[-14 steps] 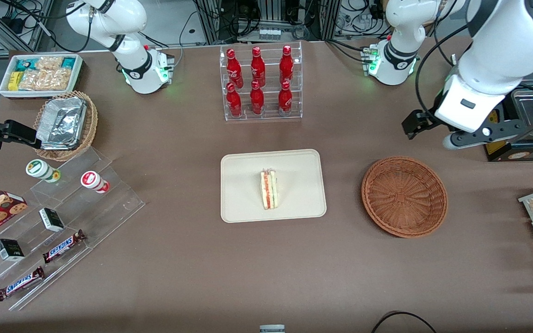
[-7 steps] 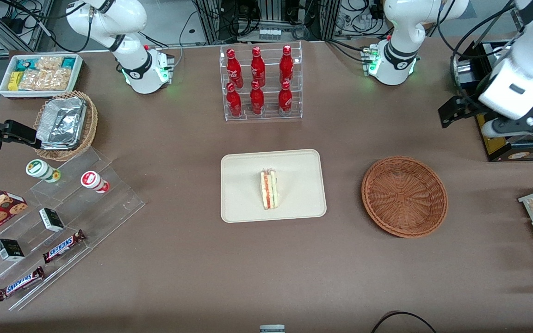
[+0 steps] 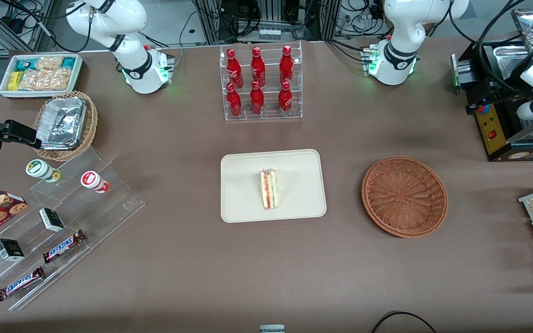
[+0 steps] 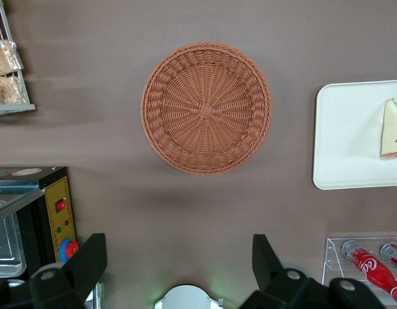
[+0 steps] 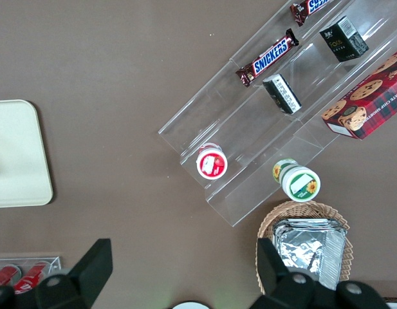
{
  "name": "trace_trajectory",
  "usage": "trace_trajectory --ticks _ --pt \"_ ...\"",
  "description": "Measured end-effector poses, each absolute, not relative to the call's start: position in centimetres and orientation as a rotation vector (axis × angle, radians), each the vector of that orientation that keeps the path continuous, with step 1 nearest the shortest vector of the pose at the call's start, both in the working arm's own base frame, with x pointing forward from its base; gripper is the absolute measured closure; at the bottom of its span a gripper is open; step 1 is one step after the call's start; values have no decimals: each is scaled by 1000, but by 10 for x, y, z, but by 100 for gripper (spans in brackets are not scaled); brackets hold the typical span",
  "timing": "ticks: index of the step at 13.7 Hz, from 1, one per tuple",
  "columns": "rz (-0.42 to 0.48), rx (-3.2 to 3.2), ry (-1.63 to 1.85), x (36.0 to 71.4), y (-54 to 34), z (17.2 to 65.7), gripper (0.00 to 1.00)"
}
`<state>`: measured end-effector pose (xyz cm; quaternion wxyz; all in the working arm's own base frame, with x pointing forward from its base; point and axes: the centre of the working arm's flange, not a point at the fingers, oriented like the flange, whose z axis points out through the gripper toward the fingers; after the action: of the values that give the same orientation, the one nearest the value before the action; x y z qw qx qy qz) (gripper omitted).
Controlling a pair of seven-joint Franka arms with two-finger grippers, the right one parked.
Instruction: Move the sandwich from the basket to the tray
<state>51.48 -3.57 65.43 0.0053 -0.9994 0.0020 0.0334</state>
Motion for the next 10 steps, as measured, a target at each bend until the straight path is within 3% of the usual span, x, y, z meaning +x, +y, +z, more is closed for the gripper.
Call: trace_trajectory --ticks 6,10 --pt "80 -3132 -22 550 -21 649 0" --pt "104 -3131 -21 551 -20 650 0"
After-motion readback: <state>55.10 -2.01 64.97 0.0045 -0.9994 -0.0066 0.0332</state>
